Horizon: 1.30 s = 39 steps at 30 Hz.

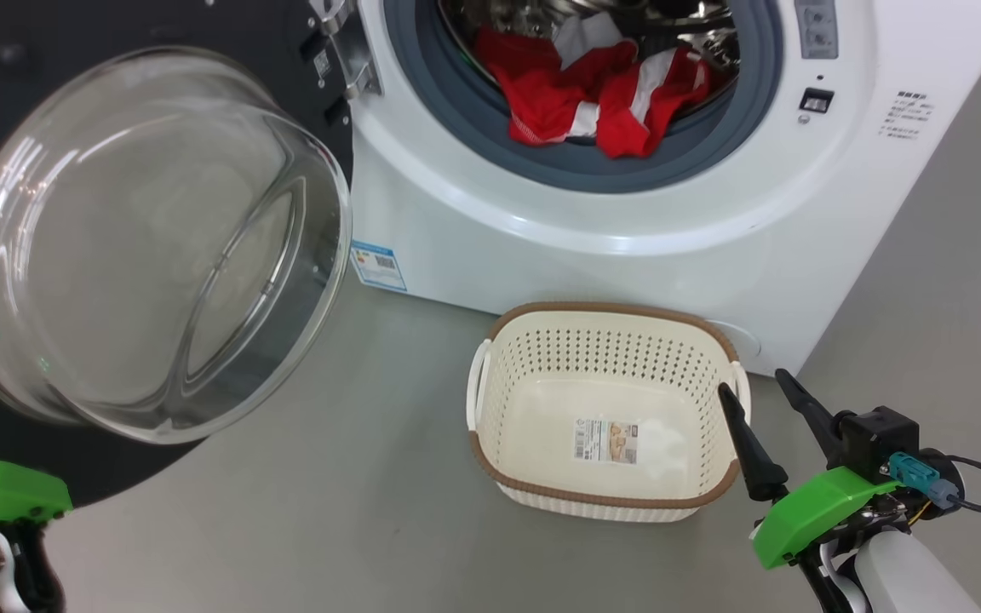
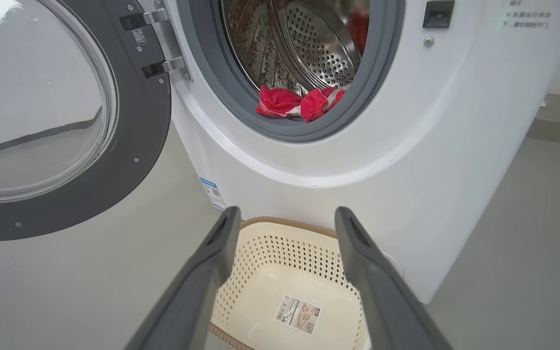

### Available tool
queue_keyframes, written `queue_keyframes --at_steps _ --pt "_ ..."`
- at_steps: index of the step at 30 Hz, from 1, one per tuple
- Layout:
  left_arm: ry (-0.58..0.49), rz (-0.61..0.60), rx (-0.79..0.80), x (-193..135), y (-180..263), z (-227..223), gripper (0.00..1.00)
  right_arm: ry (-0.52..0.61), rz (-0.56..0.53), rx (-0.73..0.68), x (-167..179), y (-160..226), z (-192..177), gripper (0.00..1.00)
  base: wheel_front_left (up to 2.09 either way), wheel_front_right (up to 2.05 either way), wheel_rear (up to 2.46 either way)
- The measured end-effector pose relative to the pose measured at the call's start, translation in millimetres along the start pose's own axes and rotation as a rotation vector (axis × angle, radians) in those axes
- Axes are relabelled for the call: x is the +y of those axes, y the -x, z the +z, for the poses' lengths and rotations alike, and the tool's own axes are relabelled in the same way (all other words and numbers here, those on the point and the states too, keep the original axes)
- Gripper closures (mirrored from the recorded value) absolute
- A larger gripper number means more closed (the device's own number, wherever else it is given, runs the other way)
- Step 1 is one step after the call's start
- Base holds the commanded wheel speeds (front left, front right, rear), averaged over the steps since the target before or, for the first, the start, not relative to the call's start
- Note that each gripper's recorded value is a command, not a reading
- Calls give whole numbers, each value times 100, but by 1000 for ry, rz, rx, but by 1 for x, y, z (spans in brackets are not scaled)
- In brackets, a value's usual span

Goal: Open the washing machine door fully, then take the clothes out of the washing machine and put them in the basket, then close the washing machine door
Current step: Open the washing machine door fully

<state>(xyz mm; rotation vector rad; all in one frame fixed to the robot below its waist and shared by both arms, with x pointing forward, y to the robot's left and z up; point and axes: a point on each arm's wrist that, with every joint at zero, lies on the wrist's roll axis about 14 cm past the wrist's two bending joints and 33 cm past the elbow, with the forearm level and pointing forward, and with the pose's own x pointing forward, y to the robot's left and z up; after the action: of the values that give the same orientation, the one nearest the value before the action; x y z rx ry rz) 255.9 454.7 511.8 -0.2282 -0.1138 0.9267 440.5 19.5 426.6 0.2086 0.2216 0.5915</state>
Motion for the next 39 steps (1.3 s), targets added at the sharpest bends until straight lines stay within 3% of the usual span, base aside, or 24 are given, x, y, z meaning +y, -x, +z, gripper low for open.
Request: queue_keyframes --at_steps 1,9,22,32,39 --pt "5 -8 -22 -3 0 7 0 1 -1 -6 0 1 2 0 0 0 0" --pt "34 -89 -156 -24 12 44 0 -9 -16 -75 6 10 26 0 0 0 0" --pt "73 -460 -364 -140 39 103 0 -11 -106 -231 -16 40 74 0 0 0 0" --pt "118 -767 -266 -230 77 68 0 2 -232 -333 -52 80 100 0 0 0 0" --pt "151 -915 -144 -271 104 32 0 13 -306 -373 -69 109 107 0 0 0 0"
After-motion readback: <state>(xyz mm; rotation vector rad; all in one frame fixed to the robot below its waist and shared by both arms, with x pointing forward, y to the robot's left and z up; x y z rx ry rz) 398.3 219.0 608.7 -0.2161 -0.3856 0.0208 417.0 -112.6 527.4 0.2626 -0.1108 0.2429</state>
